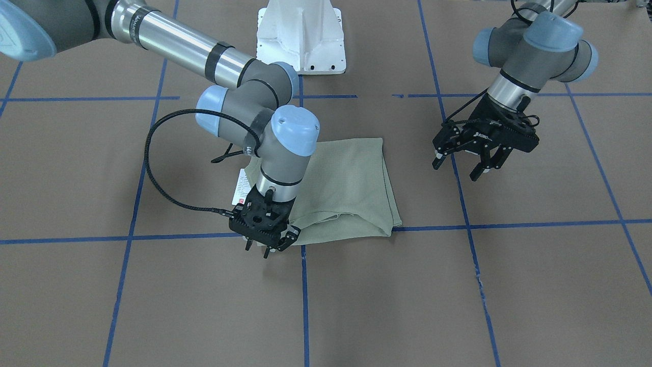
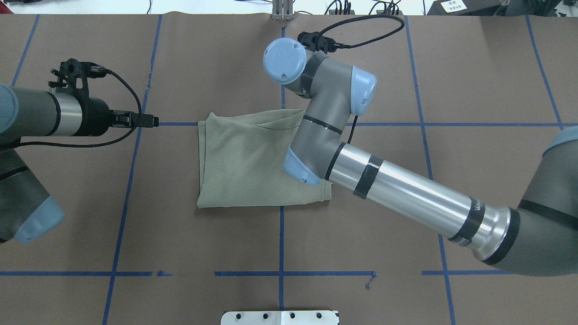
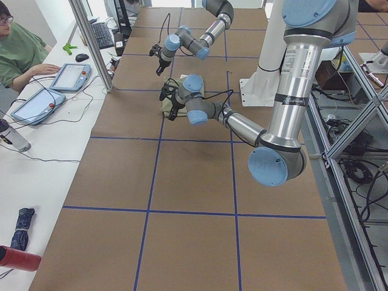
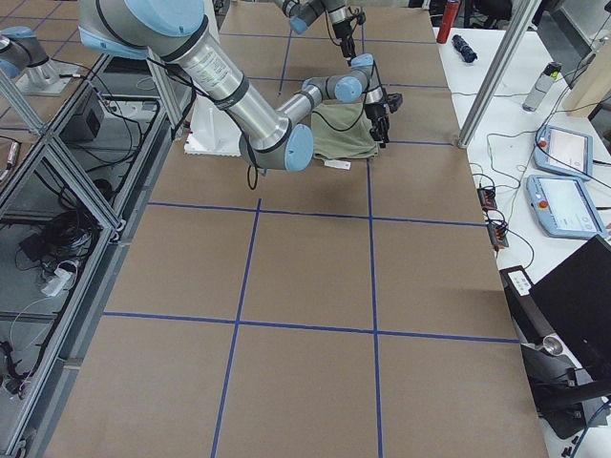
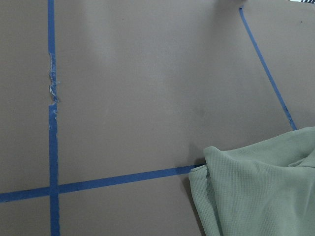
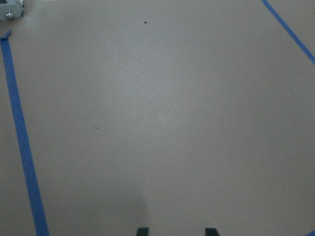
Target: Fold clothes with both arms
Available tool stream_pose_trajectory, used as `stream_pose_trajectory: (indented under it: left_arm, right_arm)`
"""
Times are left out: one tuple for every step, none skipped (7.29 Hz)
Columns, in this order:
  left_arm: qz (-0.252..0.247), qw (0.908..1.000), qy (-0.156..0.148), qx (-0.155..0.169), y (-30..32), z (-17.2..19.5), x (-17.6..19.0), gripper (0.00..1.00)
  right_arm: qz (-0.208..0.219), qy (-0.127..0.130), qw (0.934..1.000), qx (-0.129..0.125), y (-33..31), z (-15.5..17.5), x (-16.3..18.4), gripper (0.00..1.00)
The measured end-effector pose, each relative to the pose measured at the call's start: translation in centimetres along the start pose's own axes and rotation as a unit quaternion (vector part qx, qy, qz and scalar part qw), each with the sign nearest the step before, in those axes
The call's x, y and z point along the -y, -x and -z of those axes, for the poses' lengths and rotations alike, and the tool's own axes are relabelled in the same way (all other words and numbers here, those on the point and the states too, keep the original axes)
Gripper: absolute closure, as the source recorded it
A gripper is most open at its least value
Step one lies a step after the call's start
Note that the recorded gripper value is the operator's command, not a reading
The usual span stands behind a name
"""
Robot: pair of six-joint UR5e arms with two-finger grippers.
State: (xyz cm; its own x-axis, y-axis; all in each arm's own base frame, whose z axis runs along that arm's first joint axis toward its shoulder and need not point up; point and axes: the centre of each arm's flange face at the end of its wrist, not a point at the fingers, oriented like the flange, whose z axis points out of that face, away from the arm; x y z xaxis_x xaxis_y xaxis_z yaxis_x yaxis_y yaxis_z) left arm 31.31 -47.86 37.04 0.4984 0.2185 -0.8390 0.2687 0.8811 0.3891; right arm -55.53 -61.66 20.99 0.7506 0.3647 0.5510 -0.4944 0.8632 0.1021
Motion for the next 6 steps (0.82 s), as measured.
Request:
stream_pose_trajectory:
  left_arm:
    - [-0.025, 0.9995, 0.0, 0.02, 1.8, 1.1, 1.5, 0.0]
    - [-0.063, 0.9968, 0.002, 0.048, 4.5, 3.1, 3.4, 0.0]
    - [-0.109, 0.9906, 0.01, 0.082, 8.3, 5.9, 5.6, 0.0]
    - [-0.159, 0.9806, 0.025, 0.113, 13.2, 9.6, 7.6, 0.0]
    - [-0.201, 0.9688, 0.042, 0.138, 18.3, 13.5, 8.8, 0.0]
    - [-0.227, 0.9581, 0.06, 0.165, 23.0, 17.3, 9.5, 0.0]
  right_arm:
    - [0.042, 0.031, 0.9986, 0.013, -4.5, 1.0, 4.7, 0.0]
    - [0.091, 0.054, 0.9943, 0.016, -11.0, 2.4, 9.0, 0.0]
    - [0.153, 0.076, 0.9853, 0.006, -18.9, 4.5, 13.2, 0.0]
    - [0.216, 0.103, 0.9709, -0.004, -28.1, 6.8, 17.3, 0.0]
    - [0.262, 0.13, 0.9563, 0.0, -36.9, 7.9, 20.1, 0.0]
    - [0.286, 0.154, 0.9456, 0.012, -44.7, 7.6, 21.6, 0.0]
